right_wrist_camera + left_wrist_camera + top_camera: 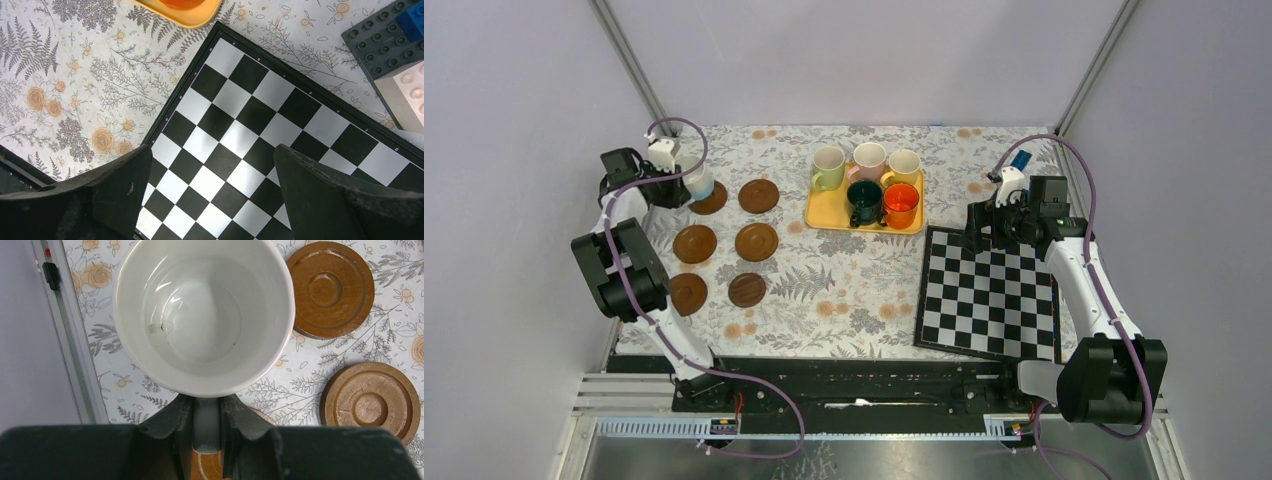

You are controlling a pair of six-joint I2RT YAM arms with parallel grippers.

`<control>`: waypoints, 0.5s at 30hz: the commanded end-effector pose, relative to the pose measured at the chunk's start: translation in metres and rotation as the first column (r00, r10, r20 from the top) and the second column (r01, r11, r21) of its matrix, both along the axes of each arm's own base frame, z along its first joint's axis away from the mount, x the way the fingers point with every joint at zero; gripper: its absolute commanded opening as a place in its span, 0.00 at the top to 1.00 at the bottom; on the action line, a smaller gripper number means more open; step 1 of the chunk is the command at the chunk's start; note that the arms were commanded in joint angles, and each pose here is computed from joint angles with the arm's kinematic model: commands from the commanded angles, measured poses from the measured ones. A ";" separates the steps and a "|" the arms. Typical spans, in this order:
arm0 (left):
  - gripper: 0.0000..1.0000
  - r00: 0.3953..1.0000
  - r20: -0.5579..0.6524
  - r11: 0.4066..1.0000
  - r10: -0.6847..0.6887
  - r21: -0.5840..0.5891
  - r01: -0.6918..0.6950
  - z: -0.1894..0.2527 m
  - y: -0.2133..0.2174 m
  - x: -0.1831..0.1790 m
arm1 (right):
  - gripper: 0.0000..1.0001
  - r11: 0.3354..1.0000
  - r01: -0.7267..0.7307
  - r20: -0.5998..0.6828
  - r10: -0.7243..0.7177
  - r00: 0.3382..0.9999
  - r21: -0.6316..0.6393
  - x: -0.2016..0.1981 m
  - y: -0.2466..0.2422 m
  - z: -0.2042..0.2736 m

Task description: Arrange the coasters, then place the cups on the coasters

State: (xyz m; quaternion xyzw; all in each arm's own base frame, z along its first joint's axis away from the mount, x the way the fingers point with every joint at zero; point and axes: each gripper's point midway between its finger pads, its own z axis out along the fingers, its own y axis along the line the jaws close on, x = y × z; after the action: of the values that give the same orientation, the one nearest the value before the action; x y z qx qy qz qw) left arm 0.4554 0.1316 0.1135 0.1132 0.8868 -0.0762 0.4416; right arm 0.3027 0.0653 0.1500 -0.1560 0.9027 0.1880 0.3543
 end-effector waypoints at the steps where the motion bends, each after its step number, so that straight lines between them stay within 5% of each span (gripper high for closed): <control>1: 1.00 0.986 0.149 0.996 -0.077 0.050 0.070 0.047 0.006 0.032 | 0.02 1.000 -0.007 0.033 0.008 0.999 -0.011 0.004 0.000 0.005; 15: 1.00 0.993 0.087 0.995 -0.077 0.063 0.072 0.026 0.015 0.039 | 0.02 1.000 -0.007 0.028 0.007 1.000 -0.013 0.005 0.000 0.003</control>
State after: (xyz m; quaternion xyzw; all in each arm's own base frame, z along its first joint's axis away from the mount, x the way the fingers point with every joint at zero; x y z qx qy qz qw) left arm 0.4711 0.1400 0.1033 0.1261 0.8935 -0.0813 0.4233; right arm 0.3028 0.0652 0.1496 -0.1558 0.9030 0.1879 0.3536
